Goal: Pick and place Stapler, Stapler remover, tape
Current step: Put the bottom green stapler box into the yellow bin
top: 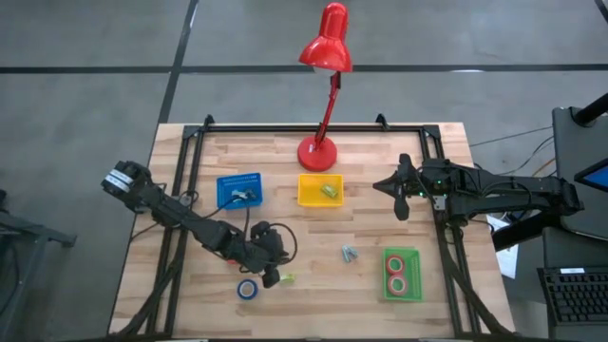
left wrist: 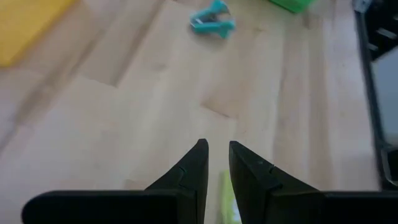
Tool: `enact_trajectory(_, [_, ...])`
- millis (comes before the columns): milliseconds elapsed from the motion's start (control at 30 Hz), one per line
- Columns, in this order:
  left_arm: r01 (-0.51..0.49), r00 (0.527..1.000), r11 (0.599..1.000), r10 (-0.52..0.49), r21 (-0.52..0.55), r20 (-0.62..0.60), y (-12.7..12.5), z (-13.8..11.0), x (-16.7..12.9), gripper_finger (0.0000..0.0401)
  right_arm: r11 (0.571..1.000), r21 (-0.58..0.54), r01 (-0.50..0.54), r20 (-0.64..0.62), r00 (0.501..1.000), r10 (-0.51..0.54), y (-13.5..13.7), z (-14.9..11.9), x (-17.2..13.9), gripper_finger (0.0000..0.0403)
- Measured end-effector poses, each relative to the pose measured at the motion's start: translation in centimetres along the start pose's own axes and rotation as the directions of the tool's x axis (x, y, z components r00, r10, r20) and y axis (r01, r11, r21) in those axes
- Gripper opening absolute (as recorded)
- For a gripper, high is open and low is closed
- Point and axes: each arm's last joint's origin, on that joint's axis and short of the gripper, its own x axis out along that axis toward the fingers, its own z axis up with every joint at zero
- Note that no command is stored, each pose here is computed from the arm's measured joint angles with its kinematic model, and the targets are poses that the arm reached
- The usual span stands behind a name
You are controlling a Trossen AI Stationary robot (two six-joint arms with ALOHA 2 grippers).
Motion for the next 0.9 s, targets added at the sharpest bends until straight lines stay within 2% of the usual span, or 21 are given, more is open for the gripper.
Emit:
enact_trajectory(300, [0.118, 0.985, 0.991, -0.108, 0.068, -0.133, -0.8, -1.5, 0.8, 0.0078, 1.000, 0.000, 0.000, 0.000, 1.000, 0.000, 0.0, 0.0, 0.0, 0.0018])
enact_trajectory(400, [0.137, 0.980, 0.988, -0.125, 0.071, -0.154, -1.2, -2.1, 1.2, 0.0112, 1.000, 0.002, 0.000, 0.000, 1.000, 0.000, 0.0, 0.0, 0.0, 0.0018])
enact_trajectory(633, [0.153, 0.980, 0.986, -0.142, 0.068, -0.143, -1.7, -2.7, 2.5, 0.0220, 1.000, 0.000, 0.000, 0.000, 1.000, 0.000, 0.0, 0.0, 0.0, 0.0018])
enact_trajectory(733, [0.137, 0.979, 0.988, -0.124, 0.073, -0.161, -1.5, -3.2, 3.1, 0.0240, 1.000, 0.002, 0.000, 0.000, 1.000, 0.000, 0.0, 0.0, 0.0, 0.0018])
enact_trajectory(900, [0.143, 0.979, 0.988, -0.131, 0.065, -0.155, -1.7, -2.8, 2.9, 0.0244, 1.000, 0.002, 0.000, 0.000, 1.000, 0.000, 0.0, 0.0, 0.0, 0.0018])
